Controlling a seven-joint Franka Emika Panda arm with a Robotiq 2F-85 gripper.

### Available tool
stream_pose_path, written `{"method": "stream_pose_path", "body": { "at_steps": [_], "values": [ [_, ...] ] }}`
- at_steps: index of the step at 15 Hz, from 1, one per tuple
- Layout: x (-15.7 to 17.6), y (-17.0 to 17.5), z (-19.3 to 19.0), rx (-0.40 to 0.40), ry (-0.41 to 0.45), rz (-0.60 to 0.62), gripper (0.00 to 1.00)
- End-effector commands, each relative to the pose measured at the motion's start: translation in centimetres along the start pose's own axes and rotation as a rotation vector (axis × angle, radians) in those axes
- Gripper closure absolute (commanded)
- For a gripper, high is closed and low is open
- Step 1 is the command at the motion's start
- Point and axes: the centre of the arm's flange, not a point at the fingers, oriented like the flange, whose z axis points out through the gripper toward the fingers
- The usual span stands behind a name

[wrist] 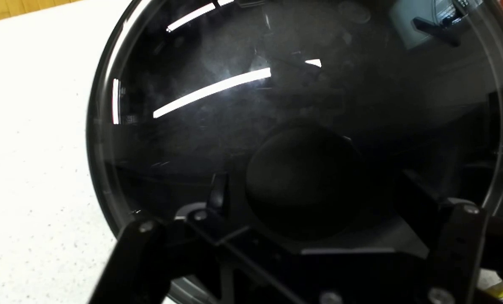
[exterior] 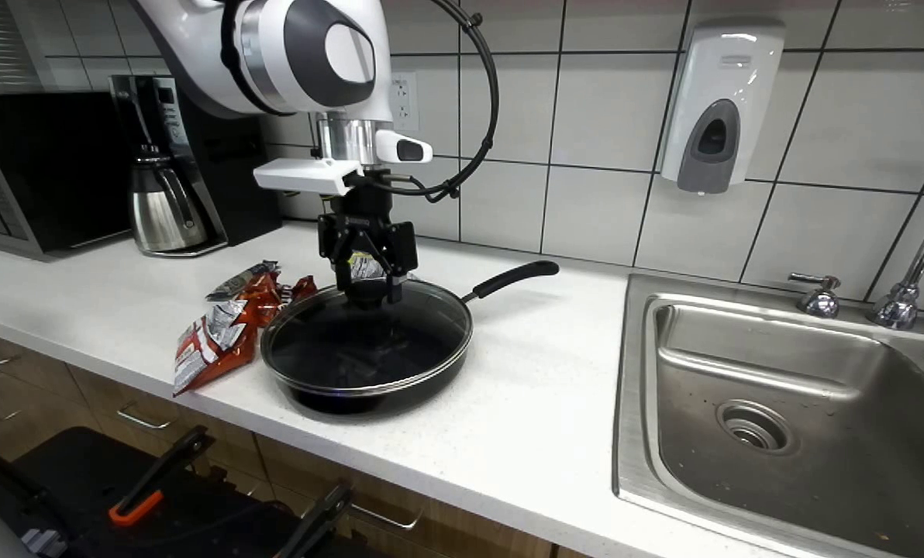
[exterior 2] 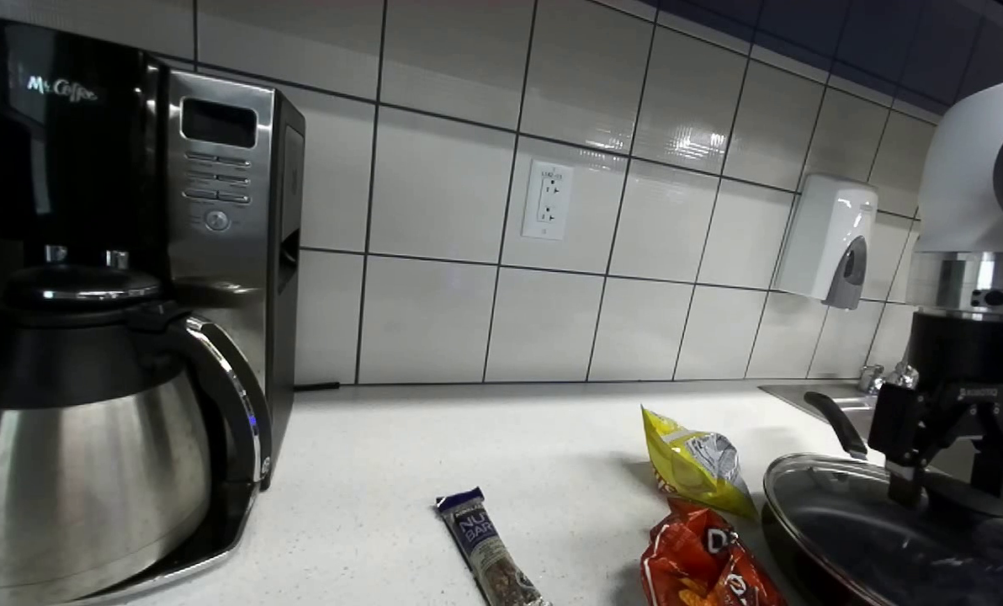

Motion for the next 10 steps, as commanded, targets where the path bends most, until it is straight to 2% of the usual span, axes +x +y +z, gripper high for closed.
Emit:
{"method": "stream_pose_path", "body": {
  "at_steps": [1,5,6,10],
  "values": [
    [0.0,-0.2,-0.3,-0.021,0.010,0.005,0.26],
    [-0.1,0.0,-0.5,-0.026,0.011,0.005,0.57],
    [-0.1,0.0,-0.7,-0.026,0.012,0.008,0.61],
    [-0.1,0.6,-1.6,-0.027,0.025,0.022,0.61]
  ]
}}
